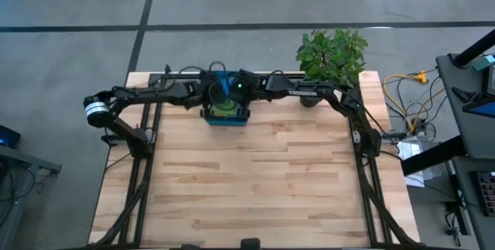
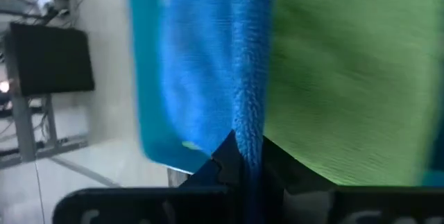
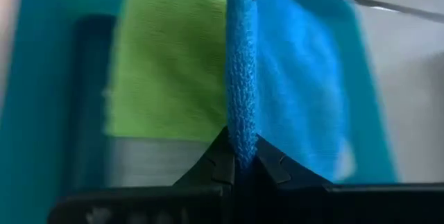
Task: Fold microfiber towels
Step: Put the blue microfiber cloth into the blue bin
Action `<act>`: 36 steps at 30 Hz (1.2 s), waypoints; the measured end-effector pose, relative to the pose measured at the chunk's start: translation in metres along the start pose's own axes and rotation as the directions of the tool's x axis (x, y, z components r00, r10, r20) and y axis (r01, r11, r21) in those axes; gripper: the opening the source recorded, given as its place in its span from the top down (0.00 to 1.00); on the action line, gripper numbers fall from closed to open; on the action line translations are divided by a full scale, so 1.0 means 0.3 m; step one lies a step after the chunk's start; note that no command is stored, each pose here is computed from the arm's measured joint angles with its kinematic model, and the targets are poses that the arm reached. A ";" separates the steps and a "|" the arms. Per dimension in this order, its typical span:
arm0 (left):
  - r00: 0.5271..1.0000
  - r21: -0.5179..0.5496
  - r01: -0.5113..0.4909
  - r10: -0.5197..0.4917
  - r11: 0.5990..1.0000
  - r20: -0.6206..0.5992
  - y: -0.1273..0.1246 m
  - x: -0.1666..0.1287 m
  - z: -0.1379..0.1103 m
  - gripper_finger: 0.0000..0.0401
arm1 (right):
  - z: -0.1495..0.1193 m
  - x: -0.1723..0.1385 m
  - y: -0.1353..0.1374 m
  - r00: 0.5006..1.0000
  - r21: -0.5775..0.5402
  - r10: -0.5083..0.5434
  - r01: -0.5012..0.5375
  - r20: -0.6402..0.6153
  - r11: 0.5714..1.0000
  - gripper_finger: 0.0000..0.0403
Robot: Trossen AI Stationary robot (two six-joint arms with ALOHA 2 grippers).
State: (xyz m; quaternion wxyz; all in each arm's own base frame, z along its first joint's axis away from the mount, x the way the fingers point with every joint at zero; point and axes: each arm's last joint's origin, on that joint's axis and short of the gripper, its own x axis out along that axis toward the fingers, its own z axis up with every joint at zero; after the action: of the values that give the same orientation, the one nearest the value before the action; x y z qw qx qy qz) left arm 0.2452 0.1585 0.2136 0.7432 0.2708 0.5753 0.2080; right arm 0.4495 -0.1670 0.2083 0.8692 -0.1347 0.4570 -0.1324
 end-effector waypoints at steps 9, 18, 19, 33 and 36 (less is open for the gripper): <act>0.996 0.079 0.068 -0.072 0.995 0.051 -0.140 -0.055 0.008 1.00 | -0.004 0.017 0.084 0.989 0.001 0.144 -0.144 -0.029 0.990 0.98; 0.984 -0.057 0.173 -0.171 0.983 0.038 -0.166 -0.054 -0.007 0.97 | -0.036 0.017 0.097 0.951 0.124 0.302 -0.292 -0.067 0.948 0.90; 0.983 -0.072 0.183 -0.182 0.980 0.024 -0.170 -0.052 -0.014 0.95 | -0.044 0.018 0.098 0.947 0.138 0.311 -0.299 -0.081 0.944 0.87; 0.937 -0.294 0.347 -0.321 0.890 0.136 -0.092 -0.238 -0.035 0.65 | 0.003 -0.173 0.055 0.919 0.246 0.395 -0.382 -0.002 0.891 0.50; 0.914 -0.313 0.387 -0.315 0.867 0.257 -0.052 -0.314 -0.035 0.65 | 0.026 -0.256 0.031 0.926 0.263 0.373 -0.372 0.049 0.890 0.49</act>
State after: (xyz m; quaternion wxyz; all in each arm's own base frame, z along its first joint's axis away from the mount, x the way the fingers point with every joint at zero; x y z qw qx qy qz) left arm 0.2113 0.0899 0.2716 0.8587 0.0406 0.4908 0.1418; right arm 0.4148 -0.1303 0.2674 0.8878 0.0744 0.4536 -0.0240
